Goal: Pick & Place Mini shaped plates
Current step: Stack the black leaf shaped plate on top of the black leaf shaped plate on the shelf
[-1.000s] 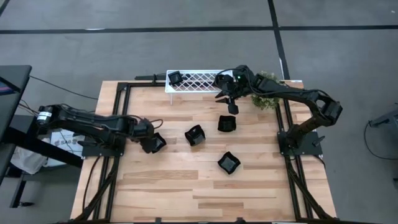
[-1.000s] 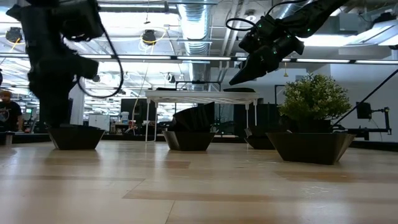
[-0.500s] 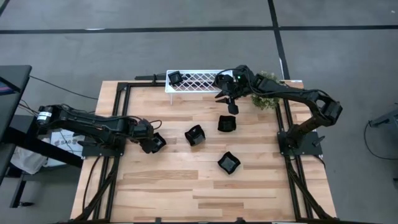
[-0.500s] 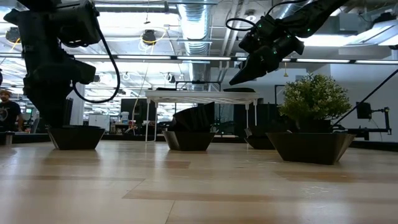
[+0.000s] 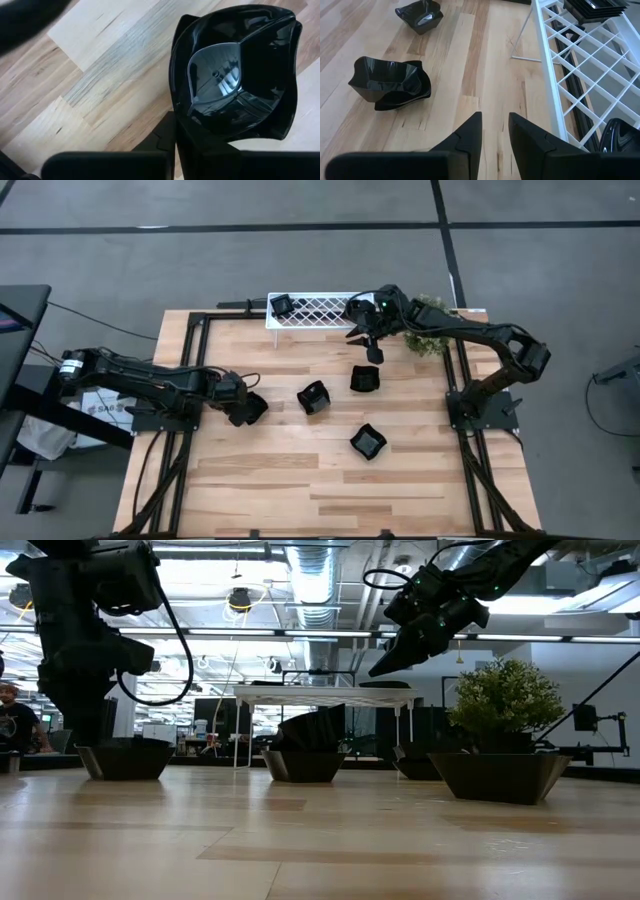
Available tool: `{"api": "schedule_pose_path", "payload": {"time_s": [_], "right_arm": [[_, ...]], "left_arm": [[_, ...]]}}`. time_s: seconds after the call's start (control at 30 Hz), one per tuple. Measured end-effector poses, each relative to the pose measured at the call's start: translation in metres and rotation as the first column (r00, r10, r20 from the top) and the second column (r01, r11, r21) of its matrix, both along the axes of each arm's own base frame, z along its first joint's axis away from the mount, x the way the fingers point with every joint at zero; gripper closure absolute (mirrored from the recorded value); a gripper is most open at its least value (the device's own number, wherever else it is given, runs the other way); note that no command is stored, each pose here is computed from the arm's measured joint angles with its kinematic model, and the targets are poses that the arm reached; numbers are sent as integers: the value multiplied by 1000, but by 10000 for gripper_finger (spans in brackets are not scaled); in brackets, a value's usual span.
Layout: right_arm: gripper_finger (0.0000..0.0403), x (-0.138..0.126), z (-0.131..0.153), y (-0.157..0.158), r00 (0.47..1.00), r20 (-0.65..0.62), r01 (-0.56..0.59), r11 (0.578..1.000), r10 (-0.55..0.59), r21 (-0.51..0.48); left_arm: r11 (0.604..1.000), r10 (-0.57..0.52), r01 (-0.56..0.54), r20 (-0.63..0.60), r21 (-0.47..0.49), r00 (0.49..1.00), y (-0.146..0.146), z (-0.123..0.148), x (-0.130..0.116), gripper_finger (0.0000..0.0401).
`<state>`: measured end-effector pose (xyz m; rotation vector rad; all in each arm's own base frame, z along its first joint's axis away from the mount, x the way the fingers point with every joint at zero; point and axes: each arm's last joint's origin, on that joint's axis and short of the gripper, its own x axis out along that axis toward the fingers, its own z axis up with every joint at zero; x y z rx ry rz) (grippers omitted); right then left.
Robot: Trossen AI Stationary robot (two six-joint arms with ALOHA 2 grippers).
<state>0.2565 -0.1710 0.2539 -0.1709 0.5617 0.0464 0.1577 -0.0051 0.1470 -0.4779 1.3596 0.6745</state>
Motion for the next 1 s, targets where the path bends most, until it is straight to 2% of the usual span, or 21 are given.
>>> {"api": "schedule_pose_path", "payload": {"time_s": [0.23,0.5,0.73,0.9,1.0], "right_arm": [[312,0,0,0,1000,0,-1,1000,1,0],[312,0,0,0,1000,0,-1,1000,1,0],[312,0,0,0,1000,0,-1,1000,1,0],[312,3,0,4,1000,2,-18,1000,18,1],[312,7,1,10,999,11,-47,999,47,-10]], "left_arm": [[1000,0,0,24,-2,1000,0,3,-1,395],[1000,7,-7,139,-4,990,0,18,-6,395],[999,15,-24,238,37,971,2,29,-11,394],[992,14,-58,372,108,928,4,38,-5,394],[984,-39,-49,469,173,883,5,45,4,394]]}}
